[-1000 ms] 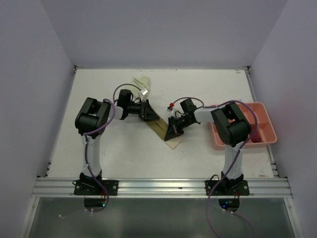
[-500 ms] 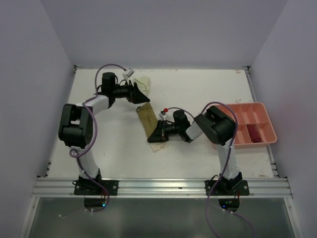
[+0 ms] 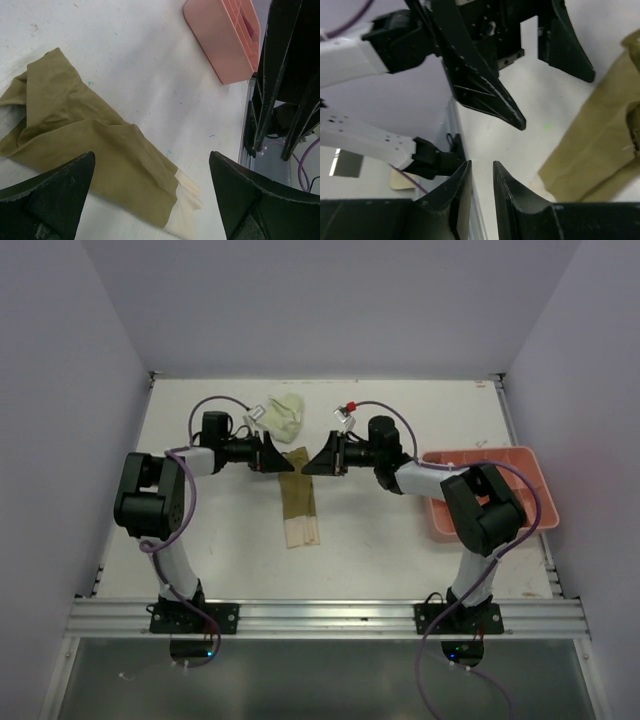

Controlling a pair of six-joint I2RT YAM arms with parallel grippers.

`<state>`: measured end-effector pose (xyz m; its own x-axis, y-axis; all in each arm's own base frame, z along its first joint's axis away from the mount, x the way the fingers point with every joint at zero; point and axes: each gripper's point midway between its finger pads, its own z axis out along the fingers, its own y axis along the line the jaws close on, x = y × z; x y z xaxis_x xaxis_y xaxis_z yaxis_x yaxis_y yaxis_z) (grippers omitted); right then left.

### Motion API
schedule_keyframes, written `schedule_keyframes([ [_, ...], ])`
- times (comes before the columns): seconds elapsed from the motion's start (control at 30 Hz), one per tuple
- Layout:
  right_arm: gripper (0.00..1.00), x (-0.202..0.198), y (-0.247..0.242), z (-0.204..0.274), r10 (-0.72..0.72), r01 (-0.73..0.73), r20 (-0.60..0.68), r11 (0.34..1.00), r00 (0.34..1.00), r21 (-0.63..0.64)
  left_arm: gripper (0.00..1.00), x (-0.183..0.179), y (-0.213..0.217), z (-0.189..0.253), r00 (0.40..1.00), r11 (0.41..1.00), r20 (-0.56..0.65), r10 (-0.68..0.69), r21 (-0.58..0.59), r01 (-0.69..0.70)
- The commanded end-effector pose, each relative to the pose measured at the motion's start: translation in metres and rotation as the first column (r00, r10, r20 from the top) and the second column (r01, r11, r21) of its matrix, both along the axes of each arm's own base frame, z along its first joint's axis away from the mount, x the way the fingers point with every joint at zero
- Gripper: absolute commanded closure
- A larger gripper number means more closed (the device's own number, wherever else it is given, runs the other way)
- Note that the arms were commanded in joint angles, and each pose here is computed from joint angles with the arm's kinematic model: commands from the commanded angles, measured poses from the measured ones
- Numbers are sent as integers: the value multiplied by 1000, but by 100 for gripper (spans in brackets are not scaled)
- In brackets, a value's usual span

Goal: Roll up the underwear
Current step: Fold the underwear

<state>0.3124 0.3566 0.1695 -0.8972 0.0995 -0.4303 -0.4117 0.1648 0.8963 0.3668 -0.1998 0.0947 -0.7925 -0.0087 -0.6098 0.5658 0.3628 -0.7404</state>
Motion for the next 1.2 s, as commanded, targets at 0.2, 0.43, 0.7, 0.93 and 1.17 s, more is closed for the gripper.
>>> schedule_keyframes([
  [0.2,77,-41,-15,-83,255,-221,46,904,966,-366,0,22,-9,-54,997,997,-81,-14,74,20],
  [0.43,78,-26,15,-75,279,-225,89,893,956,-389,0,35,-12,-82,994,988,-111,9,156,9],
  [0.7,84,11,14,-124,58,4,102,851,993,-526,0,37,-8,-87,992,981,-119,34,195,-10],
  [0.93,88,23,21,-133,-17,71,116,877,993,-475,0,35,-7,-89,991,981,-126,38,195,-13],
  [1.17,89,4,-23,-139,-52,68,45,831,998,-552,0,38,-1,-95,988,977,-142,54,214,-23],
])
